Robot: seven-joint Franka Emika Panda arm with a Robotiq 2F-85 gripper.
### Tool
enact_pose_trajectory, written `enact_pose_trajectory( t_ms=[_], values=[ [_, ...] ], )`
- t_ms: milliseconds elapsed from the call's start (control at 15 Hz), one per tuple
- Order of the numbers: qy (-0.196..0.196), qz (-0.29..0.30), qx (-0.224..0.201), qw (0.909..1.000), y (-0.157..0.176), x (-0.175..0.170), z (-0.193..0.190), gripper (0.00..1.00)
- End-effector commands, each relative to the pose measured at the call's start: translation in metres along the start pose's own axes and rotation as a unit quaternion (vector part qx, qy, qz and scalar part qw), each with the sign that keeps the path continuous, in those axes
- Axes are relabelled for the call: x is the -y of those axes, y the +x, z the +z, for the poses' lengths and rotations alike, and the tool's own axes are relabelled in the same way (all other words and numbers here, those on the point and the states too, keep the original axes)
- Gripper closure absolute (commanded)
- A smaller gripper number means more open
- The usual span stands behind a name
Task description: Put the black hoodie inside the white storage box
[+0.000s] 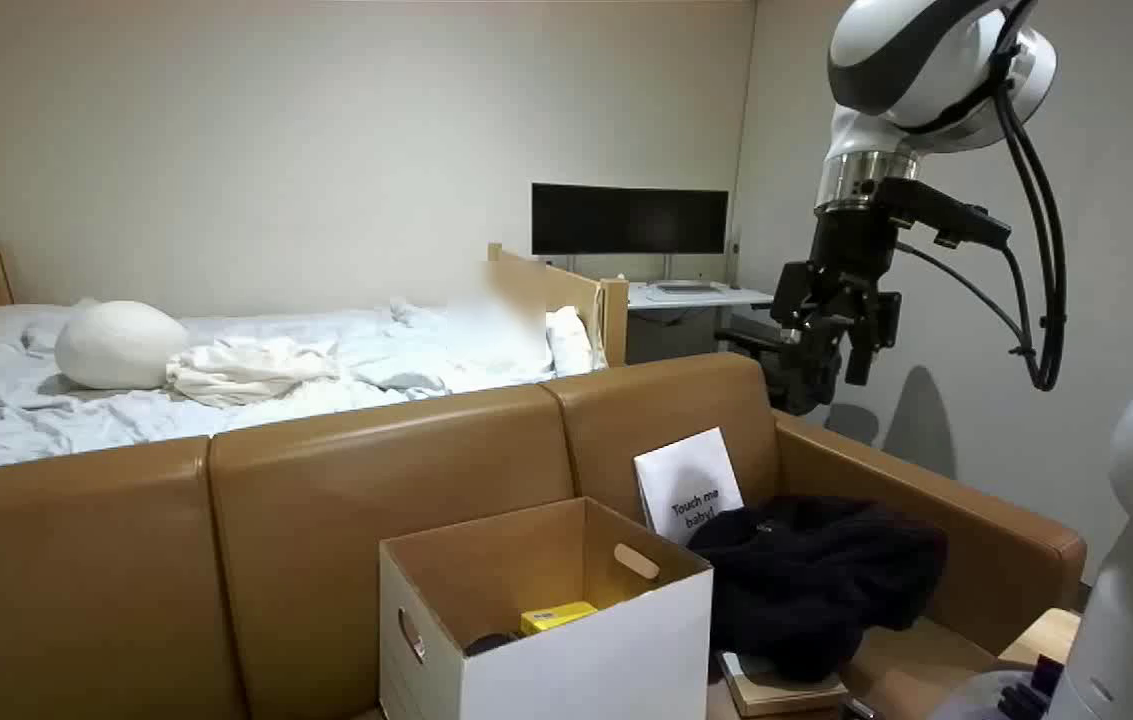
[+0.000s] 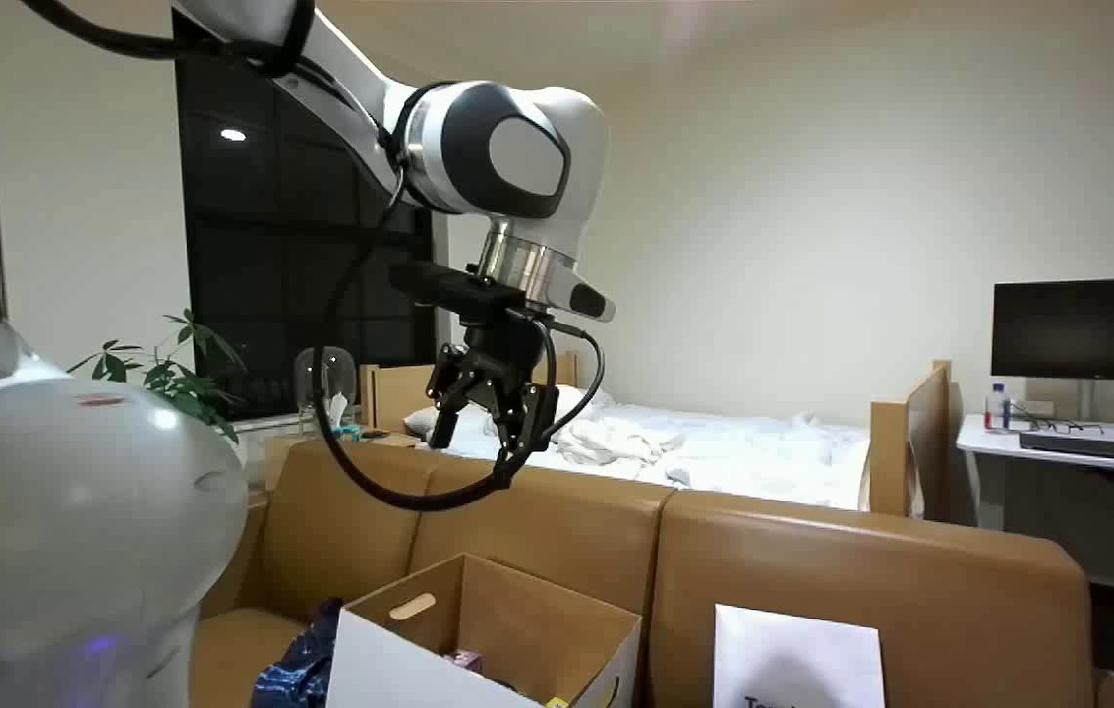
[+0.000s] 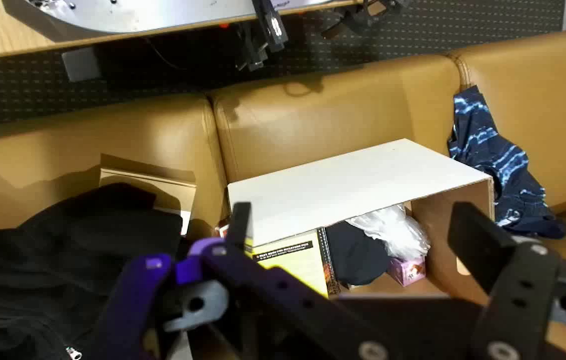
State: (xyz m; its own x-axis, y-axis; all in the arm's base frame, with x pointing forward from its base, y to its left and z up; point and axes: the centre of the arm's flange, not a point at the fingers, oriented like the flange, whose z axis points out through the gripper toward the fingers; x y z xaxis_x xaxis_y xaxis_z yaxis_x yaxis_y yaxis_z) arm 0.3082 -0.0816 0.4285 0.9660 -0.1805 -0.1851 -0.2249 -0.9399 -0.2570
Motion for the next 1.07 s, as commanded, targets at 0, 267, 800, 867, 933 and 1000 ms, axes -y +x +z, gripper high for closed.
enact_pose_trajectory(
  t_ms=[0, 267, 800, 867, 933, 1000],
  values=[
    [0.0, 0.0, 0.0, 1.0, 0.0, 0.0, 0.0, 0.0],
    [-0.004, 0.002, -0.03, 0.9995, 0.002, 0.0, -0.001, 0.0],
    [0.086, 0.058, -0.26, 0.96, 0.082, -0.092, -0.126, 0.0],
    [0.104, 0.083, -0.281, 0.9505, 0.091, -0.112, -0.141, 0.0],
    [0.124, 0.108, -0.299, 0.94, 0.098, -0.136, -0.153, 0.0],
    [0.143, 0.134, -0.315, 0.9287, 0.106, -0.158, -0.163, 0.0]
  ],
)
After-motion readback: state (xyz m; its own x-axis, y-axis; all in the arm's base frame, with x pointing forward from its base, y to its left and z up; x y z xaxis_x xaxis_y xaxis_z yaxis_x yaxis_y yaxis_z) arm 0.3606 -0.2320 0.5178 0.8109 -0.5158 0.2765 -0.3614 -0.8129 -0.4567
